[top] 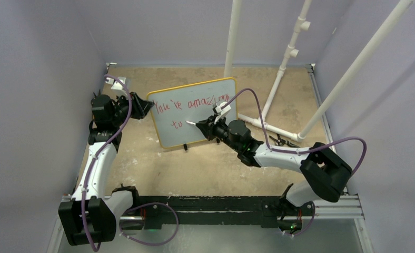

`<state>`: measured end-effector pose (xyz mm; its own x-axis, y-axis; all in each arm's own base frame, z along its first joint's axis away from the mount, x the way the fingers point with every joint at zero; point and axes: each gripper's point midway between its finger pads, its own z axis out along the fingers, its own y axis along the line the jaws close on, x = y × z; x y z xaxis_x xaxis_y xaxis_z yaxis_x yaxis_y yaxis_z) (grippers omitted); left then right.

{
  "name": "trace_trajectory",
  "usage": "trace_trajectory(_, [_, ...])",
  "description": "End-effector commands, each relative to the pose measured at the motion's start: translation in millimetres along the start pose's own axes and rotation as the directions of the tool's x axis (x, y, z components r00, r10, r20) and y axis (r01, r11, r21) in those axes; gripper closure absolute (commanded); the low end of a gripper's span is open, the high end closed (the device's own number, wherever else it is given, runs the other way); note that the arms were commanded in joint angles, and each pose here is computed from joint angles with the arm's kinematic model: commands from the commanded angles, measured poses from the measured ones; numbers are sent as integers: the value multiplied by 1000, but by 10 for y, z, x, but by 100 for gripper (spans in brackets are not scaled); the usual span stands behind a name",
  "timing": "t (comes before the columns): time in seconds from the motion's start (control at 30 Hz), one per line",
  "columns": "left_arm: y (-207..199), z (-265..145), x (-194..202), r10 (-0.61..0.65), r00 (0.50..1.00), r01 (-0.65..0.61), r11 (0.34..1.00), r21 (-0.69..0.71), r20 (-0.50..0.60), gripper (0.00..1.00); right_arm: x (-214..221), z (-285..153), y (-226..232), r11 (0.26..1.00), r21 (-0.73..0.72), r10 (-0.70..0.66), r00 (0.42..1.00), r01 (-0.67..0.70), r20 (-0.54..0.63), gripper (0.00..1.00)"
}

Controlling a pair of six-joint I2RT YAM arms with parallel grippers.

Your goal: Write a sentence on the whiteboard

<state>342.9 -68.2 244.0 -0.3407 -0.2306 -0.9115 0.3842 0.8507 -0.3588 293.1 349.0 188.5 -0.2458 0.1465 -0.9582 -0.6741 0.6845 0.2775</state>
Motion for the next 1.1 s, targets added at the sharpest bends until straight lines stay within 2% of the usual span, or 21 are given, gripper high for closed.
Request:
trace_trajectory(0.0, [-27, -8, -45, 18, 1000, -18, 1000, 15, 18, 76, -346, 125, 36, 1000, 3, -15, 995, 15, 101, 100])
trace_trajectory(0.23, [-31, -8, -52, 18, 1000, -19, 1000, 16, 20, 76, -157, 144, 68, 999, -25, -24, 999, 24, 34, 100])
trace_trajectory(0.63, [-33, -5, -55, 17, 1000, -17, 1000, 20, 21, 76, 165, 21, -42, 1000, 8, -17, 998, 17, -57, 100])
trace_trajectory(0.77, [-40, -4, -53, 16, 1000, -17, 1000, 23, 20, 76, 115, 16, -100, 999, 44, -27, 998, 29, -48, 100])
trace_trajectory(1.07, [-43, 2, -55, 14, 1000, -14, 1000, 26, 20, 77, -302, 18, -93, 996, 83, -24, 998, 20, 49, 100])
